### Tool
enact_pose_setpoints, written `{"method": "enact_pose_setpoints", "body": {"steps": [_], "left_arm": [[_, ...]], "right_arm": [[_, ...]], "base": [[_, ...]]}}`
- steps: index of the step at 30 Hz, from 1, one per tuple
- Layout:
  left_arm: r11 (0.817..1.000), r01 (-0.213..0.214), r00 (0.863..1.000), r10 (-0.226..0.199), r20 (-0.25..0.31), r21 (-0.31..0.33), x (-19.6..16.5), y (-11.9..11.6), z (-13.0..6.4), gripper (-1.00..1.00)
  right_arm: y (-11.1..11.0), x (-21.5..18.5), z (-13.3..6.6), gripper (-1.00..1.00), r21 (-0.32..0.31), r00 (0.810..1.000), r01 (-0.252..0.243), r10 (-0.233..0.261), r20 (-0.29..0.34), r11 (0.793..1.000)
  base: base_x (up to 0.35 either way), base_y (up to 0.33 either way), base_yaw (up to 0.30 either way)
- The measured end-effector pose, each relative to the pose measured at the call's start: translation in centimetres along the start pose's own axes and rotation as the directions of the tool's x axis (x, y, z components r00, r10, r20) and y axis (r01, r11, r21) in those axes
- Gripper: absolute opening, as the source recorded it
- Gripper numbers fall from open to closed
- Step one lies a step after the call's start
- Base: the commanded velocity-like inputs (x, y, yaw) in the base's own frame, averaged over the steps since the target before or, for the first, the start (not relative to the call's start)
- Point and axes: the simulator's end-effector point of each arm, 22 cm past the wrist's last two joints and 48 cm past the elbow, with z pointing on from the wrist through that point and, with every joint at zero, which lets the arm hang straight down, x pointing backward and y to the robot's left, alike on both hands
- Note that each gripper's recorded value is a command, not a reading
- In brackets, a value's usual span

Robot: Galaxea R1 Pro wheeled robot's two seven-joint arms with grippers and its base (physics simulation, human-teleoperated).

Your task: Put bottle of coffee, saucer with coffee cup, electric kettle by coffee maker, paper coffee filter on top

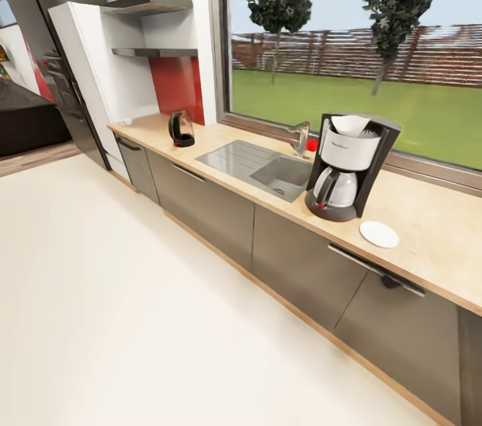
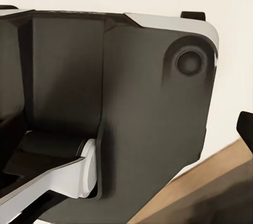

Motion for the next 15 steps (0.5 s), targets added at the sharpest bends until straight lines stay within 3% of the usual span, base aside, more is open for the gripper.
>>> {"method": "enact_pose_setpoints", "body": {"steps": [5,15], "left_arm": [[1.000,-0.003,1.000,0.003,0.004,-0.015,-0.1,1.2,0.0,1.00],[0.999,-0.001,1.000,0.002,0.018,-0.040,-0.7,2.5,0.0,1.00]], "right_arm": [[0.0,-0.3,-0.1,1.00,0.001,1.000,0.002,-0.002,0.009,1.000],[0.0,-0.9,-0.3,1.00,0.002,1.000,0.005,-0.005,0.023,1.000]], "base": [[0.188,0.000,0.080],[0.325,0.000,0.079]]}}
